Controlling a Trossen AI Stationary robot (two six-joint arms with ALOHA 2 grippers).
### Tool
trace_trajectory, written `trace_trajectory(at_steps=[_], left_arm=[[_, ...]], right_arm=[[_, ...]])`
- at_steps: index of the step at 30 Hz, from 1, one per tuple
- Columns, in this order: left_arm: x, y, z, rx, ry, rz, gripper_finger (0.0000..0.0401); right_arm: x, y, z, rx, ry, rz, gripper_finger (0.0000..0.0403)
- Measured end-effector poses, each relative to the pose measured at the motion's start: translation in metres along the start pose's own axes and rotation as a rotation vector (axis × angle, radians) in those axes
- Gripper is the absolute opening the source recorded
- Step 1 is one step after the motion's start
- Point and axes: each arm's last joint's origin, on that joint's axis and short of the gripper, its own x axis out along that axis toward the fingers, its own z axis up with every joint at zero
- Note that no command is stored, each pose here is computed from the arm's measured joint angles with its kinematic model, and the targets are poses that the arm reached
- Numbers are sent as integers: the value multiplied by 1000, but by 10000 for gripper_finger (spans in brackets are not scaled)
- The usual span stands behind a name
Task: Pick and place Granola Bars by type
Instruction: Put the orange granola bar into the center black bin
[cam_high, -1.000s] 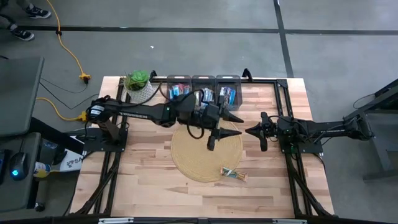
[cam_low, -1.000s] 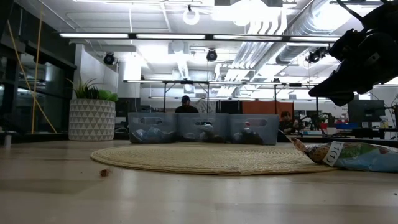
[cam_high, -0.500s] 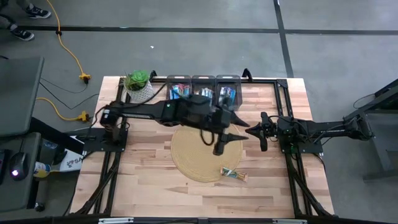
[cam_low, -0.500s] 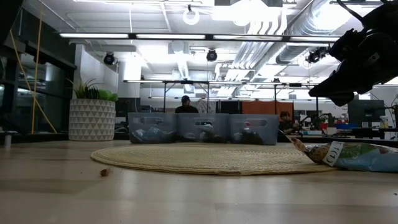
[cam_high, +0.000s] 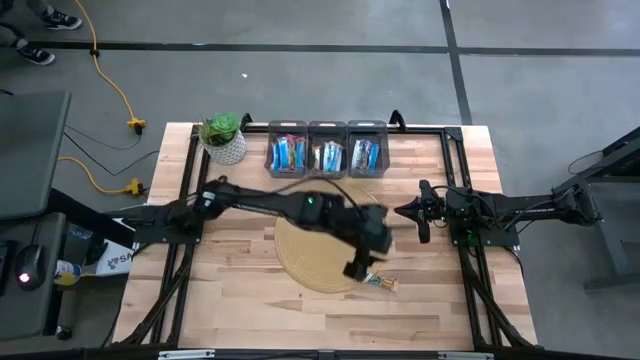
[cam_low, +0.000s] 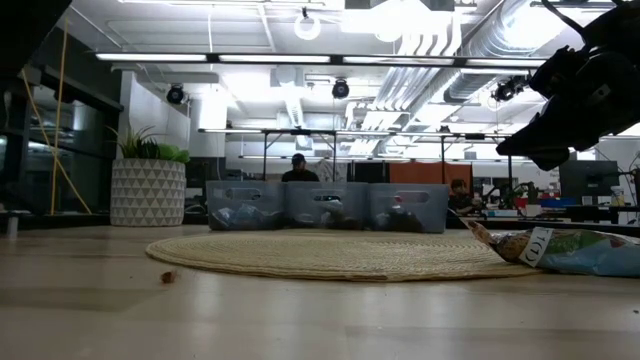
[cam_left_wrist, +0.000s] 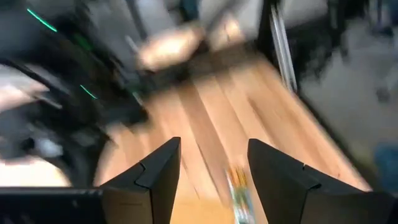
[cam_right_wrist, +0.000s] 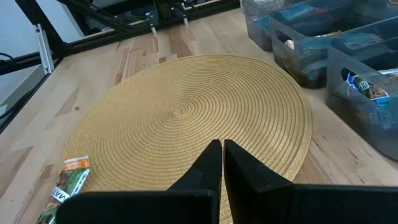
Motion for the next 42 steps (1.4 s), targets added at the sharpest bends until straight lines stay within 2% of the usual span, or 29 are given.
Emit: trace_trajectory(at_steps=[2, 3, 6, 9, 10, 12, 14, 16, 18, 21, 23, 33, 42], left_arm=[[14, -11, -12, 36, 83, -34, 184], [26, -16, -15, 59, 80, -42, 184], [51, -31, -36, 141, 193, -33, 184], [78, -41, -54, 201, 248, -29, 184], [84, -44, -60, 212, 276, -42, 184], [100, -47, -66, 212, 247, -49, 184], [105, -52, -78, 199, 320, -80, 184], [121, -52, -84, 193, 284, -72, 184], [123, -54, -94, 177, 354, -86, 184], [132, -51, -95, 138, 320, -69, 184], [134, -51, -102, 116, 357, -66, 184], [152, -51, -101, 119, 229, -39, 184], [157, -55, -124, 119, 385, -78, 184]], right_arm=[[0, 0, 0, 0, 0, 0, 0], [0, 0, 0, 0, 0, 0, 0], [0, 0, 0, 0, -2, 1, 0], [1, 0, 0, 0, 6, -2, 0], [1, 0, 0, -1, 6, -2, 0], [1, 0, -1, -1, 12, -3, 0], [1, 0, -1, -1, 15, -4, 0], [1, 0, -2, -2, 21, -5, 0], [2, 0, -2, -1, 22, -6, 0], [2, 0, -2, -2, 29, -8, 0], [2, -1, -2, -2, 31, -8, 0], [2, -1, -2, -2, 31, -9, 0], [2, -1, -2, -2, 31, -8, 0]])
